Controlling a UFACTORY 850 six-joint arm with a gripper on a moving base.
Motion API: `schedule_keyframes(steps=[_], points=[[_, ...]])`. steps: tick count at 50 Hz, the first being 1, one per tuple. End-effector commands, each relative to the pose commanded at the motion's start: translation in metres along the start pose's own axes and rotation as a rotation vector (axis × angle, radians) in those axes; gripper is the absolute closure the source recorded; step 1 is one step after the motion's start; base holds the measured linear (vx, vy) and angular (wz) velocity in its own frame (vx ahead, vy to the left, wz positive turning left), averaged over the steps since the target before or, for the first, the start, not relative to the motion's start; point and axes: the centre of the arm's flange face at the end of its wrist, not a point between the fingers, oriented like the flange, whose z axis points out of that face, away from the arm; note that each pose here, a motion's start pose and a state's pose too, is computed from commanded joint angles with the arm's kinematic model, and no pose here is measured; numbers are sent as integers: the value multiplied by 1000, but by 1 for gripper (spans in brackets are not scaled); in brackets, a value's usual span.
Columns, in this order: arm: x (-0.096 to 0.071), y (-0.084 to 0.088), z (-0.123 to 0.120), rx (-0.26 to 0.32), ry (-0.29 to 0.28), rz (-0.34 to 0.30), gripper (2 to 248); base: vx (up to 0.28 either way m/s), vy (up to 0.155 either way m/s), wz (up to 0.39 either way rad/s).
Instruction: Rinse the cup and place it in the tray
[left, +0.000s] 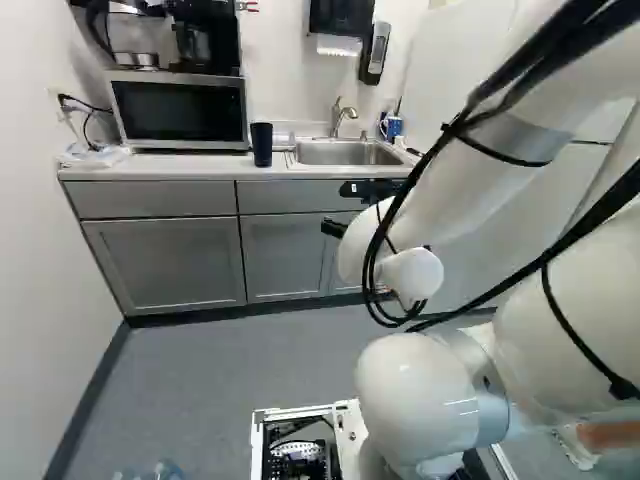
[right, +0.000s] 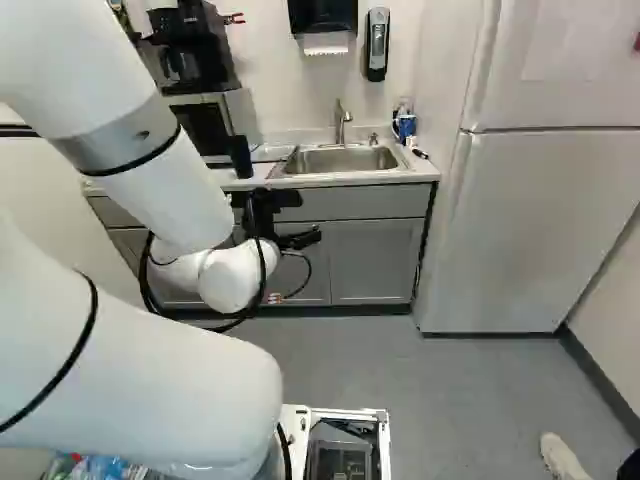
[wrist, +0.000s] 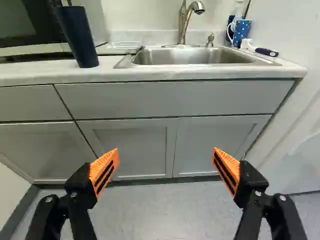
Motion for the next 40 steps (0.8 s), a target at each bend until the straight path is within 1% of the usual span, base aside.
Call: schedule_keyframes(steps=[40], points=[[0, 0, 0, 0, 0, 0, 3, 0, 0, 0]])
